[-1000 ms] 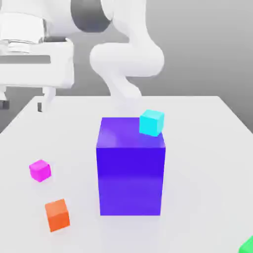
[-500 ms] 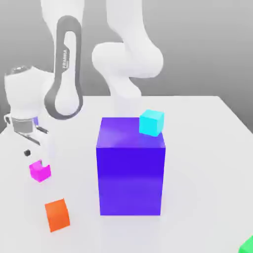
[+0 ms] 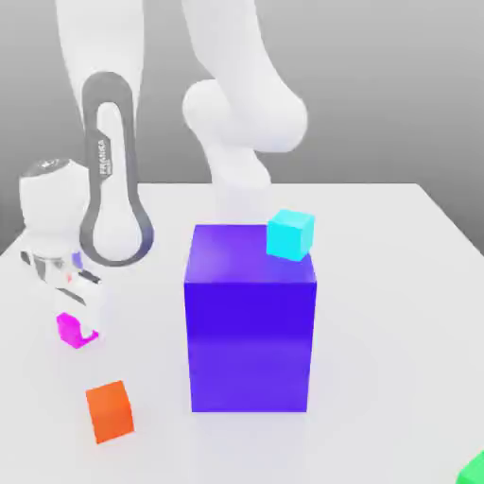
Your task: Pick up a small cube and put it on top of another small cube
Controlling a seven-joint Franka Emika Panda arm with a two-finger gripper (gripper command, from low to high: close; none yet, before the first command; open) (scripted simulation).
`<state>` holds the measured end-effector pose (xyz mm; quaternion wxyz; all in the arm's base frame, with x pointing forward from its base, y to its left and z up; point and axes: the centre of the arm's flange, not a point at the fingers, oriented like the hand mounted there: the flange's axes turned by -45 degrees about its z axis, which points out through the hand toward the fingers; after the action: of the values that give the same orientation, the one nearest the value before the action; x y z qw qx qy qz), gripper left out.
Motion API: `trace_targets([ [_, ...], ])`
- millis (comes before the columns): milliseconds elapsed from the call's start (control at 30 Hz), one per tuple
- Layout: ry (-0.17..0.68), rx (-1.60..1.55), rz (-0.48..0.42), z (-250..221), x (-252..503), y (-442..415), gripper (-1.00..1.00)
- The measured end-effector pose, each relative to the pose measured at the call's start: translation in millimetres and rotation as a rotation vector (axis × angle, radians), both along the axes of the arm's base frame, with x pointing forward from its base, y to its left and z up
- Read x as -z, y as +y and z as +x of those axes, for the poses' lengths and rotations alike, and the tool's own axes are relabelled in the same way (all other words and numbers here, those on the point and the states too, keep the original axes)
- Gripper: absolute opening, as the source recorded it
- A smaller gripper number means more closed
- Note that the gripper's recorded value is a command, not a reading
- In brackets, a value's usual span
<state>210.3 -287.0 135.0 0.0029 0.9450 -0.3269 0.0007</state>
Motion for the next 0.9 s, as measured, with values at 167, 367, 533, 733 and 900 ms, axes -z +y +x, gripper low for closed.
trace_targets([
  [167,0.000,-0.002,-0.006,1,-27,-3,-1.00],
  [367,0.000,0.005,0.004,-1,-54,2,-1.00],
  [533,0.027,-0.146,-0.018,89,-64,35,-1.00],
  [733,0.049,-0.294,-0.045,195,-70,107,-1.00],
  [900,0.050,-0.434,-0.054,269,-74,211,-1.00],
])
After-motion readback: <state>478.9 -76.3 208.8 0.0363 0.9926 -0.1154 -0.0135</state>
